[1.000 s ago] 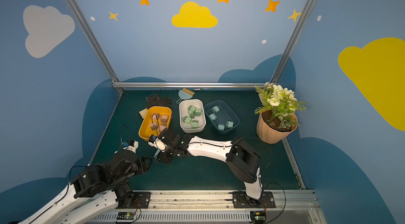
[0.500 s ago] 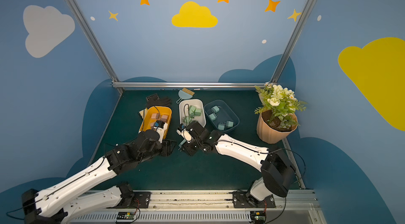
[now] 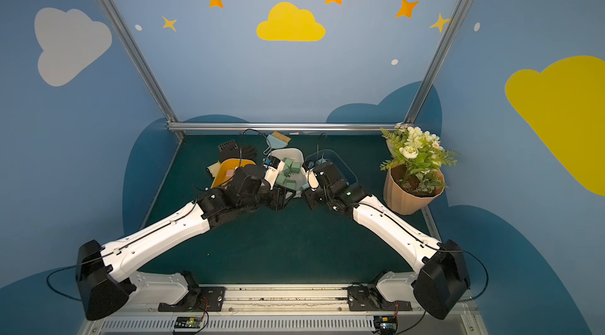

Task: Place the plugs by color into the storage box
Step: Place the plug in the storage box.

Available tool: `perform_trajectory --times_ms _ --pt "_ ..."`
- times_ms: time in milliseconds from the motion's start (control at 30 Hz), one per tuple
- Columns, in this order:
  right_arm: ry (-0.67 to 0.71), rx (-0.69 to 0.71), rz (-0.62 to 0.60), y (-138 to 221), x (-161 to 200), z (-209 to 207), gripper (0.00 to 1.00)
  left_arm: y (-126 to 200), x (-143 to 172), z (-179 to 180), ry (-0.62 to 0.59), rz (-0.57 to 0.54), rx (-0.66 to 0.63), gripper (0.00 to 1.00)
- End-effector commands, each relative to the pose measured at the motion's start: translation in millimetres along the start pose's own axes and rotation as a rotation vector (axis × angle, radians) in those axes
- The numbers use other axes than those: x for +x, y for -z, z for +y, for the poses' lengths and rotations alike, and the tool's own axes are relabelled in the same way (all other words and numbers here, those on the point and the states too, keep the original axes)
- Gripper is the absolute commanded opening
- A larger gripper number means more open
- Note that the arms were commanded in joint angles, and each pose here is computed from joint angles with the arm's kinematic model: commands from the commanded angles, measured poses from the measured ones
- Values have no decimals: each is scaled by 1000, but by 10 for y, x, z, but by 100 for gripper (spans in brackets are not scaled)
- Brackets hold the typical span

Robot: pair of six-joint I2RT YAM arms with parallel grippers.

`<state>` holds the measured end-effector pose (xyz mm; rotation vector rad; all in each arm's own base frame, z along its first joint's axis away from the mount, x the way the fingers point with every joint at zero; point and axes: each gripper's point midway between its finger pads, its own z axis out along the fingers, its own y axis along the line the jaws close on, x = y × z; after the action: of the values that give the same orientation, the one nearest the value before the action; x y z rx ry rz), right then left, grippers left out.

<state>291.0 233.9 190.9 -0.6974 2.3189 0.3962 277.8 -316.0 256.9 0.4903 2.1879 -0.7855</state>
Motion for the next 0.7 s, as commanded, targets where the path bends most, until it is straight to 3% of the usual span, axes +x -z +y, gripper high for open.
perform_trajectory --times_ms 0,267,567,600,667 --pt "-69 68 2 102 10 -340 36 -77 -201 -146 -34 -24 69 56" --pt "-317 130 -9 -151 -3 -1098 38 -557 -286 -241 -42 58 145 56" --pt "-453 140 113 -713 -29 -1698 40 -906 -276 -278 15 139 220 56" --pt "-446 125 141 -769 -50 -1710 41 -914 -267 -274 20 142 220 56" --pt "-446 124 189 -862 -42 -1745 58 -920 -230 -256 25 150 217 56"
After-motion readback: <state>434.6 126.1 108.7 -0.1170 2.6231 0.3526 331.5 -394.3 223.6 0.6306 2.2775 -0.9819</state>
